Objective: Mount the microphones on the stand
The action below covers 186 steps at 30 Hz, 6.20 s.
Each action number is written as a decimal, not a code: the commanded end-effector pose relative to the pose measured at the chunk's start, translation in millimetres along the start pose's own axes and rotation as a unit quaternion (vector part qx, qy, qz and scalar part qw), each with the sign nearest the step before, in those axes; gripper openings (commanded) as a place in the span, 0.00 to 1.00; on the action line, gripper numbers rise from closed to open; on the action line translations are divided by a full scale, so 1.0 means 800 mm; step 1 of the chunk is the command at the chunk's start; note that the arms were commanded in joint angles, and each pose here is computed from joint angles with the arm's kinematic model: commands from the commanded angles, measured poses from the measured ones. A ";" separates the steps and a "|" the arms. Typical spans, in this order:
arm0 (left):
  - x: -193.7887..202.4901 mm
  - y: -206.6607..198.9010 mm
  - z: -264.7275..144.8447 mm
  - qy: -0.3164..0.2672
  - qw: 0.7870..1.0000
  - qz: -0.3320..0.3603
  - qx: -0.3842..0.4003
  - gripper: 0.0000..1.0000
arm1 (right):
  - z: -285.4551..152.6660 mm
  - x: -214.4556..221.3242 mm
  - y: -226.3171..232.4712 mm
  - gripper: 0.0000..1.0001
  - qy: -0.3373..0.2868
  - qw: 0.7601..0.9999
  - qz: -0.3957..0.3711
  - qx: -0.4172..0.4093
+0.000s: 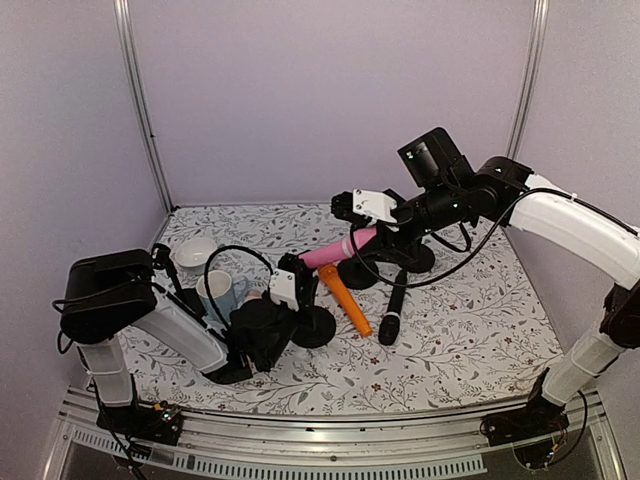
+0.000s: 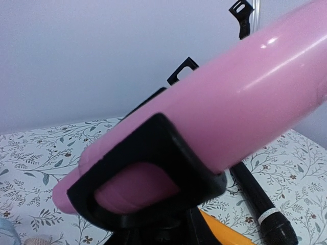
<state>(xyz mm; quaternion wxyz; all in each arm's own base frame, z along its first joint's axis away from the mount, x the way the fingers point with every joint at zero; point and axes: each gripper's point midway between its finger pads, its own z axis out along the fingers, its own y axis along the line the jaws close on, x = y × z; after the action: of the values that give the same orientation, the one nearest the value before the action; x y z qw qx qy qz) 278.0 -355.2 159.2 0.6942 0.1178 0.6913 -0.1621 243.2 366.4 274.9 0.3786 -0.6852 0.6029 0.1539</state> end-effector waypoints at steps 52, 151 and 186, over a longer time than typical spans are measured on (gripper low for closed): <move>-0.068 -0.113 -0.027 -0.083 0.980 -0.039 0.177 0.00 | 0.160 0.101 0.090 0.00 0.160 0.967 0.102 -0.170; 0.030 -0.049 -0.043 0.145 0.978 0.004 0.149 0.61 | -0.081 0.011 0.013 0.85 -0.145 0.972 0.170 -0.066; -0.050 0.015 -0.113 0.160 0.986 -0.010 0.055 0.53 | -0.025 -0.069 0.025 0.87 -0.125 0.985 0.112 -0.043</move>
<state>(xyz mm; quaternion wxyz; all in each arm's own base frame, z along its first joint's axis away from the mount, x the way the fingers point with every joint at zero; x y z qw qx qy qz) 198.0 -310.9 187.0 0.5571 0.1918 0.7839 -0.1961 183.6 378.7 311.7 0.3612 -0.6330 0.5882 0.3506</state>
